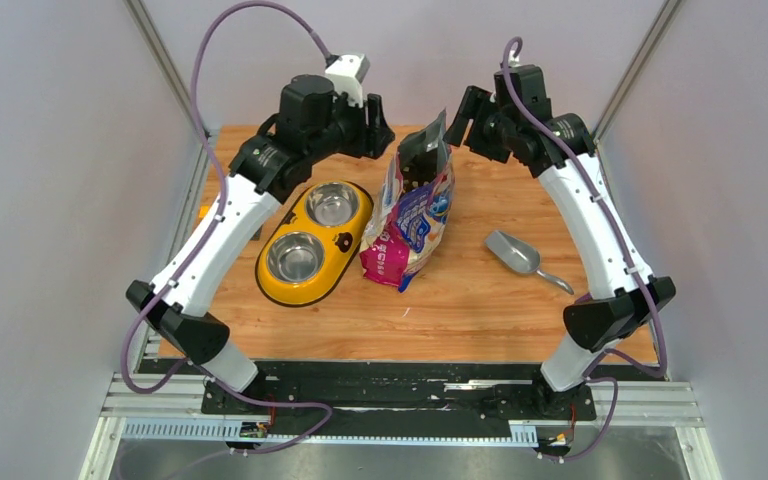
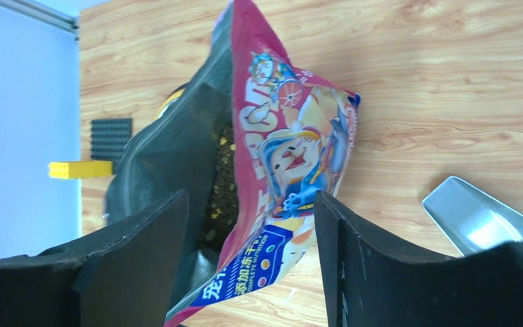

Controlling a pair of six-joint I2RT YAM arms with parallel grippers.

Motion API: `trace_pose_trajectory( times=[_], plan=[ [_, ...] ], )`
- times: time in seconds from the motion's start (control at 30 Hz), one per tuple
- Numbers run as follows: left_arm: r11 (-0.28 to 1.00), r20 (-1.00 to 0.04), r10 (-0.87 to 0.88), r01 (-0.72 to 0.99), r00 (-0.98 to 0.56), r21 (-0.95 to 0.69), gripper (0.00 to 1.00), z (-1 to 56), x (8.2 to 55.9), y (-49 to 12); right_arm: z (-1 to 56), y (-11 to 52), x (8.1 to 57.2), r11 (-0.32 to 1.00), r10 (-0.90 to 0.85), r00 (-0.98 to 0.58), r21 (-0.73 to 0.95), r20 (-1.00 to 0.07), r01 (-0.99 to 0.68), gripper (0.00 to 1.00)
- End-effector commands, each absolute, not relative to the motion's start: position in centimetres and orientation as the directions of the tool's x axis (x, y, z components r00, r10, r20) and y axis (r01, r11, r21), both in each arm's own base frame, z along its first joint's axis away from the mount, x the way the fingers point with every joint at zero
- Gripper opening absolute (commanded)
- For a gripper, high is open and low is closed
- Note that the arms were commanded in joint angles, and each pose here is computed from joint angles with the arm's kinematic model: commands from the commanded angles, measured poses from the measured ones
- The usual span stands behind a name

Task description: Serve the pet food

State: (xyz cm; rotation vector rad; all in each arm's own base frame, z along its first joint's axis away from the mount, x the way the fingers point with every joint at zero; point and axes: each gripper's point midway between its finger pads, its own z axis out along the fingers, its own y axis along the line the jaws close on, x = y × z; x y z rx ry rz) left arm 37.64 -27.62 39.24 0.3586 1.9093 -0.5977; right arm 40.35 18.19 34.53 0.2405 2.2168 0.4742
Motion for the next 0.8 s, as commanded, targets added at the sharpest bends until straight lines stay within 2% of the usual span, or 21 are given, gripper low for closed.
trace_pose_trajectory(
  times=[0.0,0.1,0.17,0.4,0.57,0.77],
  plan=[
    [0.831,-0.944,-0.096,0.496,-0.317,-0.251,0.64,42.9,36.7,-25.5,38.5,19.3,38.9,0.848,0.373,-0.596,0.522,-0.711,-0.092,0.68],
    [0.850,-0.931,-0.094,0.458,-0.353,-0.260,0.70,40.9,36.3,-24.2,38.2,19.7,38.5,0.830,0.381,-0.615,0.549,-0.691,-0.102,0.68],
    [0.869,-0.911,-0.109,0.407,-0.397,-0.282,0.70,38.9,36.1,-23.1,38.1,19.9,38.0,0.817,0.388,-0.624,0.566,-0.678,-0.106,0.68],
    [0.909,-0.764,-0.182,0.190,-0.619,-0.370,0.60,28.8,34.1,-20.2,37.3,20.1,36.1,0.789,0.401,-0.643,0.603,-0.653,-0.121,0.68],
    [0.913,-0.647,-0.156,0.141,-0.746,-0.383,0.50,21.0,31.8,-20.3,36.9,19.8,35.1,0.775,0.420,-0.644,0.621,-0.639,-0.111,0.68],
    [0.892,-0.580,-0.136,0.155,-0.803,-0.424,0.45,16.6,29.9,-21.0,37.6,19.3,34.2,0.765,0.442,-0.621,0.633,-0.647,-0.115,0.68]
  ],
)
